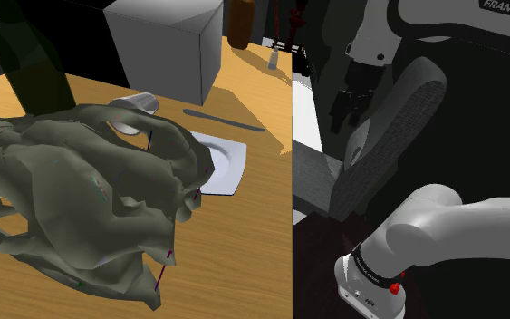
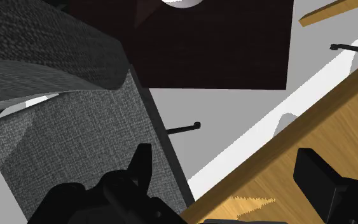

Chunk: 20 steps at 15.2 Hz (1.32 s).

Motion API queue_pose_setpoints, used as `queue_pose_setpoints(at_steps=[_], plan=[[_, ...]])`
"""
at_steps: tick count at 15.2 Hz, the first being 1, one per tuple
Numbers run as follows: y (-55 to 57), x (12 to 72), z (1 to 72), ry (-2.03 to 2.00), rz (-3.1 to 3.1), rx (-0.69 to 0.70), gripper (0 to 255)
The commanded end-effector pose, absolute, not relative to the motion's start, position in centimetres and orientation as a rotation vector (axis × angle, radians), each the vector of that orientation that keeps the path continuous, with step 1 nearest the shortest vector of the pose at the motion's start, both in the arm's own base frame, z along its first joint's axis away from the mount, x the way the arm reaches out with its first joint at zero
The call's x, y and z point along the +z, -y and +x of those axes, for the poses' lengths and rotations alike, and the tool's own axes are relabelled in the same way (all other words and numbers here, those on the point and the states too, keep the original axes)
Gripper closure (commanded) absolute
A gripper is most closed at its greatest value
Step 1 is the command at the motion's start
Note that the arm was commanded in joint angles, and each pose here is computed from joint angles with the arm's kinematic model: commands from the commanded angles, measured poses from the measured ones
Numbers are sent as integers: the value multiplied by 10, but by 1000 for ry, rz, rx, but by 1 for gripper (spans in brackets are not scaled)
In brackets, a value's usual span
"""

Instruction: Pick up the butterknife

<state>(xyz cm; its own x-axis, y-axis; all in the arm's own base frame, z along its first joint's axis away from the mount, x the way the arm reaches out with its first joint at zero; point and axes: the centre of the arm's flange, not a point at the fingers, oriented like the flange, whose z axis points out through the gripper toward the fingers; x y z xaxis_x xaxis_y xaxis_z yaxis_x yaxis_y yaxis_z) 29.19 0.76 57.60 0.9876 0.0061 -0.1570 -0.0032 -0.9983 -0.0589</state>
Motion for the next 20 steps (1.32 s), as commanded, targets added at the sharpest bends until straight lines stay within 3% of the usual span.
queue_pose_setpoints(at_steps=[1,20], plan=[[-8,576,292,2,-3073,243,0],[-100,529,499,757,-3017,33,0]])
